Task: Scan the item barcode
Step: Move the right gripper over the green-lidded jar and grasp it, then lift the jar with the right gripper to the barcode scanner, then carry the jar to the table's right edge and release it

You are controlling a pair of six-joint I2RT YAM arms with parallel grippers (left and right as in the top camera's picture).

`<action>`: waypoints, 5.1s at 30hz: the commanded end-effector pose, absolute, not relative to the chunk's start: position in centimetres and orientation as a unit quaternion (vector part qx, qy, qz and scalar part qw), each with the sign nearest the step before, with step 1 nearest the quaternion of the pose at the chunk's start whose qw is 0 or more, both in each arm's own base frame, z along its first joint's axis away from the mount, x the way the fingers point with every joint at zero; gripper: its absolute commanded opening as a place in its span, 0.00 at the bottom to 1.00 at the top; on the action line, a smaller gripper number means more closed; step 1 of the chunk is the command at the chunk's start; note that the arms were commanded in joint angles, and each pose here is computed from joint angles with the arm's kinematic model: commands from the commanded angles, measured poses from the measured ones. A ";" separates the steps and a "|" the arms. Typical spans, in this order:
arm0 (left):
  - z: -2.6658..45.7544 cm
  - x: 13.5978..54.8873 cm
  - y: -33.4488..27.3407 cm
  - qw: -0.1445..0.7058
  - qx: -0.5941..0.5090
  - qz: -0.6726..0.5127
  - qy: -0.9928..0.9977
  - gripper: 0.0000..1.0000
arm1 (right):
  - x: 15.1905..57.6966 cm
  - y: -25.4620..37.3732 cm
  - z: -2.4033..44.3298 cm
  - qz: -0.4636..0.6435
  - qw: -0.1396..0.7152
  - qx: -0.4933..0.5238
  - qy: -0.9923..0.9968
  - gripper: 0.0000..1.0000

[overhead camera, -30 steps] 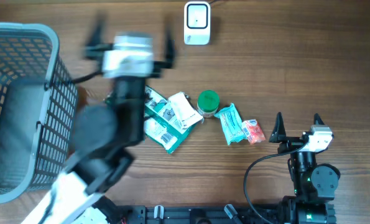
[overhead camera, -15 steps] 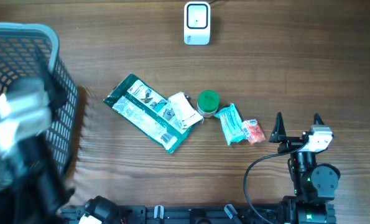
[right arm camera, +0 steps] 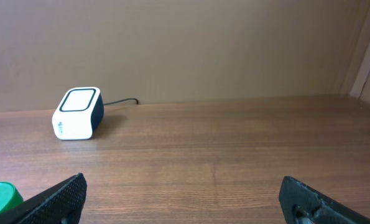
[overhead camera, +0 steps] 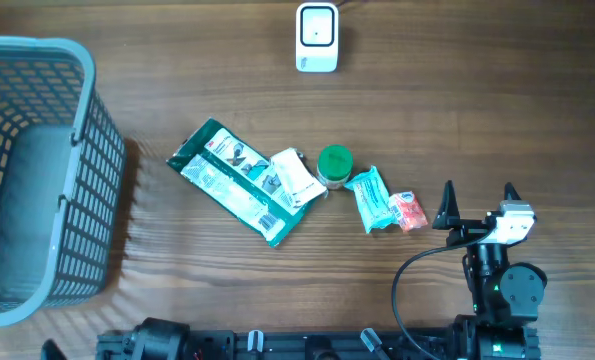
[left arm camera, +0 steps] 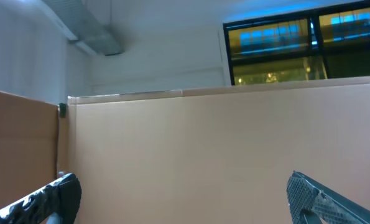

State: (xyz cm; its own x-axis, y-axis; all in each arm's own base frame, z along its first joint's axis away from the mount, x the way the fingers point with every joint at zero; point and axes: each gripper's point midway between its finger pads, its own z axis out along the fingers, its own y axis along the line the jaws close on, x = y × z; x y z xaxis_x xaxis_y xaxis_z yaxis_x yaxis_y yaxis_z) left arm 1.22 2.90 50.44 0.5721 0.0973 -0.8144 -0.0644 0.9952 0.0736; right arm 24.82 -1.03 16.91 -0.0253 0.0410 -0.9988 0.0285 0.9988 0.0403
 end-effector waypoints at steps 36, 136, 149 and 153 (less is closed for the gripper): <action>22.8 19.8 -4.6 0.634 -0.033 -0.167 0.755 1.00 | 35.4 20.5 10.9 0.138 0.129 -0.021 0.982 1.00; 9.8 17.0 -3.7 0.441 -0.053 -0.115 0.888 1.00 | 24.6 22.2 25.1 0.388 -0.162 0.040 0.906 0.61; 9.8 17.0 -3.7 0.441 -0.053 -0.115 0.888 1.00 | 49.9 16.8 23.0 0.142 0.374 0.143 0.905 0.60; 9.8 17.0 -3.7 0.441 -0.053 -0.115 0.888 1.00 | 57.4 19.6 20.4 0.166 0.468 0.110 0.861 0.64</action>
State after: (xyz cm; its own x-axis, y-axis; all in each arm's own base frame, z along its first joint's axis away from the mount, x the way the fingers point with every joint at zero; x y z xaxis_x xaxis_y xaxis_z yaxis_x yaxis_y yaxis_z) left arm 16.96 -3.56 9.71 -0.6069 -0.1893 -0.7719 0.0045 0.9704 -0.2414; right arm 54.35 19.33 22.78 -0.5945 0.3763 -0.7106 0.0461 0.8982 0.4371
